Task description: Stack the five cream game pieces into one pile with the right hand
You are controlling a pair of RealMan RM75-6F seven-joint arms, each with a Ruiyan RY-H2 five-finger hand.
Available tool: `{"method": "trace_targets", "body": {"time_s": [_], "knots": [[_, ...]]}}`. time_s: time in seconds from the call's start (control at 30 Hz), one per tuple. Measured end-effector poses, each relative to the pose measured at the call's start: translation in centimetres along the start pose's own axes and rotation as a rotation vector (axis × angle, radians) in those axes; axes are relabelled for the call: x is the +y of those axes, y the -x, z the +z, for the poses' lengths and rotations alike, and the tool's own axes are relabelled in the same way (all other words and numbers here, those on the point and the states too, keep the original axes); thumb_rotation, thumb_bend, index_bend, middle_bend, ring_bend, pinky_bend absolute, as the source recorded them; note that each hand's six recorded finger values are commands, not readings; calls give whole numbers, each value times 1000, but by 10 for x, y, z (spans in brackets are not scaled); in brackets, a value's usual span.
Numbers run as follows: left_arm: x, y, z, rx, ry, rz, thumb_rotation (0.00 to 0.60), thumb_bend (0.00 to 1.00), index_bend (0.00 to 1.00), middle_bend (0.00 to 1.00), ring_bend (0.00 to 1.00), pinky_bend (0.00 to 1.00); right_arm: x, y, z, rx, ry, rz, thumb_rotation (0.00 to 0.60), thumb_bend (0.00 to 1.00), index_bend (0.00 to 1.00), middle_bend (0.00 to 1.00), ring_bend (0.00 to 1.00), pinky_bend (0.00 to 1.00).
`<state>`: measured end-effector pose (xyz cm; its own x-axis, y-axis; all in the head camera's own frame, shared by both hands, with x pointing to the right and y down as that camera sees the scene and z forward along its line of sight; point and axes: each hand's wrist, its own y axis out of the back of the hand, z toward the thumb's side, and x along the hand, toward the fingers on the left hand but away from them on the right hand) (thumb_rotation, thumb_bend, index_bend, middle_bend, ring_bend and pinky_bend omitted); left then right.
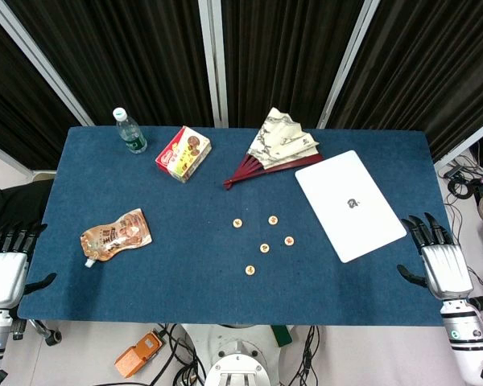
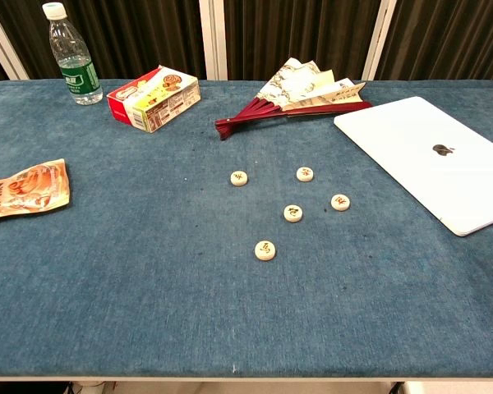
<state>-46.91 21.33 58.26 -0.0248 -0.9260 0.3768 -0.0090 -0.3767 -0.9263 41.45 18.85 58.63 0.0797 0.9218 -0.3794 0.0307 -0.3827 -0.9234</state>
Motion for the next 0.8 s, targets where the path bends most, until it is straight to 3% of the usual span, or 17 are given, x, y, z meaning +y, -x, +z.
{"method": "trace_targets", "body": {"time_s": [0.17, 0.37, 0.6, 0.8], "knots": [[1, 2, 0, 3, 2, 0, 600, 0, 137, 105, 77, 8, -5, 6, 6, 18, 0, 25, 600, 296, 208, 176, 90, 227], [2, 4, 0, 4, 2, 4, 600, 0, 136, 105, 77, 8, -20, 34, 32, 100, 0, 93, 600, 299, 278, 139, 90, 222], [3, 8, -3, 16, -1, 8, 600, 0, 137, 105, 77, 8, -64, 77, 89, 232, -43, 212, 600, 359, 359, 139, 90, 221], [3, 9, -7, 28, -4, 7, 600, 0, 137, 105, 77, 8, -101, 104, 133, 311, -82, 271, 600, 392, 413, 139, 90, 221]]}}
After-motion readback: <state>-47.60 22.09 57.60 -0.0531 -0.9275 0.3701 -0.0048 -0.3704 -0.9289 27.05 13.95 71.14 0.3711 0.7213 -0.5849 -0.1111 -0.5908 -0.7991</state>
